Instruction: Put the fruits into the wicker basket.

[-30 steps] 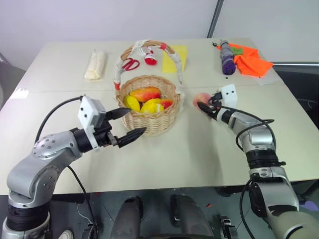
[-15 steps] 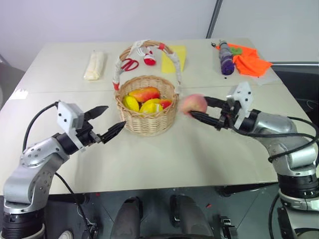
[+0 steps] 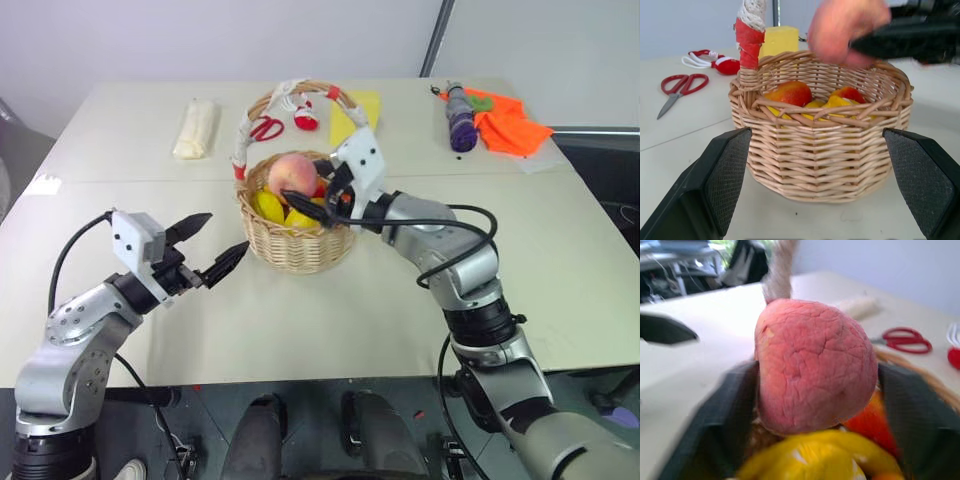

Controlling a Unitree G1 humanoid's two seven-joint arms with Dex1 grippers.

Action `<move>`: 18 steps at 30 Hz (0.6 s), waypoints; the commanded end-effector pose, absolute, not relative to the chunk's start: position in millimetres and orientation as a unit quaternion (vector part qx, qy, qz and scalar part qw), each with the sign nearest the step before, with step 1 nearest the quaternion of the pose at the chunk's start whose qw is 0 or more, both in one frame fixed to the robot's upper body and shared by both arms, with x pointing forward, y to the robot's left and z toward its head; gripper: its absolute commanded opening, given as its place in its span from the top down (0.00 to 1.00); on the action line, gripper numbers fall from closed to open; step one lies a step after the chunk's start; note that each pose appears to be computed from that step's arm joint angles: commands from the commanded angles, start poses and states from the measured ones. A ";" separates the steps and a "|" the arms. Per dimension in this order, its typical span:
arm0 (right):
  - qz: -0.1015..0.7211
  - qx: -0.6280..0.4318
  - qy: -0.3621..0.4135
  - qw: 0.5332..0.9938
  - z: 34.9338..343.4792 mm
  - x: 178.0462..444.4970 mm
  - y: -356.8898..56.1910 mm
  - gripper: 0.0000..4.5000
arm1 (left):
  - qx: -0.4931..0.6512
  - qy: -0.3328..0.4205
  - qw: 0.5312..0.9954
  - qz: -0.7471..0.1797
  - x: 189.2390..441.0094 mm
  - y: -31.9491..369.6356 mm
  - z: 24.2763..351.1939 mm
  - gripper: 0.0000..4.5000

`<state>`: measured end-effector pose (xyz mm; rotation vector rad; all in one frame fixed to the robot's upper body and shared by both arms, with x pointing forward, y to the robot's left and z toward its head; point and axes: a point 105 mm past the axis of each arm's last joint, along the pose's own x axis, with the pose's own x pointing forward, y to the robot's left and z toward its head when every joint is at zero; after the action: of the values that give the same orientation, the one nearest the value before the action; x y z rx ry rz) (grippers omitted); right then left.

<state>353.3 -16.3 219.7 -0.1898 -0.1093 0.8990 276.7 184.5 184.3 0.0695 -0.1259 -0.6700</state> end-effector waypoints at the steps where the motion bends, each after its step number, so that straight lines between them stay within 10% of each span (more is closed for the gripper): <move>1: 0.436 -0.112 -0.117 0.885 243.7 341.2 -22.0 0.01 | 0.036 -0.089 0.936 -0.338 269.5 177.5 195.6 0.00; 9: 0.460 -0.058 -0.125 0.877 243.1 311.3 -76.0 0.01 | 0.018 -0.111 0.928 -0.356 264.8 172.5 202.2 0.00; 18: 0.325 -0.032 -0.092 0.941 227.8 370.2 -91.7 0.01 | 0.003 -0.125 0.916 -0.382 266.6 163.2 210.0 0.00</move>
<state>362.5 -93.5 214.4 -0.0513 -0.1342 0.6999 269.0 165.7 201.1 -0.0150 -0.2138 -0.7749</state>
